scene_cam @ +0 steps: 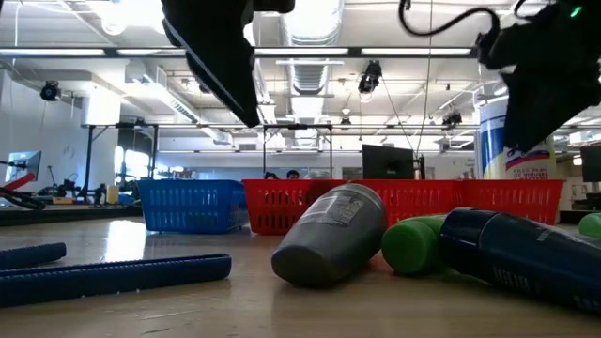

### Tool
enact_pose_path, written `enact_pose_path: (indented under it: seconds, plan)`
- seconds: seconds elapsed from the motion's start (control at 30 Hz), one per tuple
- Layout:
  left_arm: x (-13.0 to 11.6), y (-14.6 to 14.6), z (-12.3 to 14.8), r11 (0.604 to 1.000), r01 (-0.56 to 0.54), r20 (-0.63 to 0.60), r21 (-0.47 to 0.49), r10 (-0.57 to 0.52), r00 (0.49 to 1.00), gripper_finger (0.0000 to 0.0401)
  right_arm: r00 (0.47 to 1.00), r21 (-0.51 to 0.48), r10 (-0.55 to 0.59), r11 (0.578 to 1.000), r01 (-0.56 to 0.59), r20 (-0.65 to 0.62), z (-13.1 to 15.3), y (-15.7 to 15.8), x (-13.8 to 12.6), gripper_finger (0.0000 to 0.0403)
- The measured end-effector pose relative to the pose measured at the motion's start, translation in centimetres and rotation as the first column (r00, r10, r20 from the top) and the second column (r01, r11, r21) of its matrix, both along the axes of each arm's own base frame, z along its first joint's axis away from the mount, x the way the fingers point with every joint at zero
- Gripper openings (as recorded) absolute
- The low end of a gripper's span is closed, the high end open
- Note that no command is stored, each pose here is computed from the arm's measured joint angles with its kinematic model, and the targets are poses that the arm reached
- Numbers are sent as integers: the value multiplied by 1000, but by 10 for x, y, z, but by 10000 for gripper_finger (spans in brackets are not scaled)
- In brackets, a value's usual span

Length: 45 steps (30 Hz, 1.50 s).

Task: Pick & Place Travel size toiletries
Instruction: Put the green shampoo into the blue bin

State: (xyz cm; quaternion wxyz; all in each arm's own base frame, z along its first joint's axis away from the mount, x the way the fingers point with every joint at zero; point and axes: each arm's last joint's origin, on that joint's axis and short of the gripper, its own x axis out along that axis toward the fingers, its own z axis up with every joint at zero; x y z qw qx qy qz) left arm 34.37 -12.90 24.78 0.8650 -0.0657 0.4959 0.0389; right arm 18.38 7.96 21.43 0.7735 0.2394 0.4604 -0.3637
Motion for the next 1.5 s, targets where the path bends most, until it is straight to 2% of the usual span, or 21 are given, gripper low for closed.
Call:
enact_pose_path:
  seconds: [0.13, 0.27, 0.33, 0.37, 0.43, 0.5, 0.57, 0.63, 0.7, 0.8, 0.87, 0.97, 1.03, 1.23, 1.33, 1.5]
  plan:
    - [14, -7, -1, 989, 147, 168, 26, -150, 974, 210, 996, 9, 84, 996, -84, 29, 9, 6, -9, 312]
    - [39, -14, -8, 945, 292, 370, 145, -326, 870, 210, 986, 20, 166, 986, -167, 32, 15, 11, -19, 352]
    - [52, -13, -14, 938, 304, 430, 164, -345, 834, 210, 978, 23, 205, 978, -206, 47, 19, 14, -23, 365]
    - [58, -11, -19, 944, 297, 431, 141, -329, 840, 210, 975, 27, 215, 976, -217, 55, 20, 15, -25, 368]
    - [71, -4, -31, 969, 242, 390, 45, -240, 889, 210, 974, 37, 217, 975, -220, 67, 22, 16, -29, 371]
    - [78, 1, -42, 989, 129, 293, -78, -101, 951, 210, 977, 47, 204, 977, -207, 65, 23, 16, -32, 372]
    - [86, 3, -44, 983, -8, 211, -184, 48, 976, 210, 981, 54, 186, 980, -189, 58, 23, 16, -35, 372]
    - [92, 1, -46, 960, -125, 127, -250, 160, 979, 210, 983, 56, 178, 982, -181, 43, 22, 17, -37, 372]
    - [102, -2, -45, 943, -185, 113, -276, 223, 968, 210, 983, 51, 182, 982, -184, 36, 22, 18, -38, 372]
    - [118, -12, -47, 937, -217, 111, -274, 255, 960, 210, 982, 37, 185, 982, -187, 35, 22, 17, -38, 372]
    - [122, -14, -47, 944, -236, 67, -232, 258, 964, 210, 978, 30, 206, 978, -207, 24, 21, 17, -39, 372]
    - [118, -13, -40, 953, -254, -30, -164, 252, 967, 210, 958, 83, 286, 955, -284, -17, 21, 22, -42, 372]
    - [112, -12, -37, 964, -241, -80, -115, 232, 969, 209, 929, 129, 367, 924, -359, -43, 20, 27, -45, 372]
    - [84, -11, -10, 985, -161, -111, -56, 155, 982, 209, 824, 168, 566, 812, -560, 10, 10, 52, -53, 372]
    - [69, -12, -11, 992, -125, -131, -35, 119, 984, 209, 779, 172, 625, 764, -622, 42, -5, 67, -52, 372]
    - [38, -9, -21, 995, -97, -179, -5, 95, 979, 209, 764, 161, 645, 751, -641, 35, -34, 88, -37, 372]
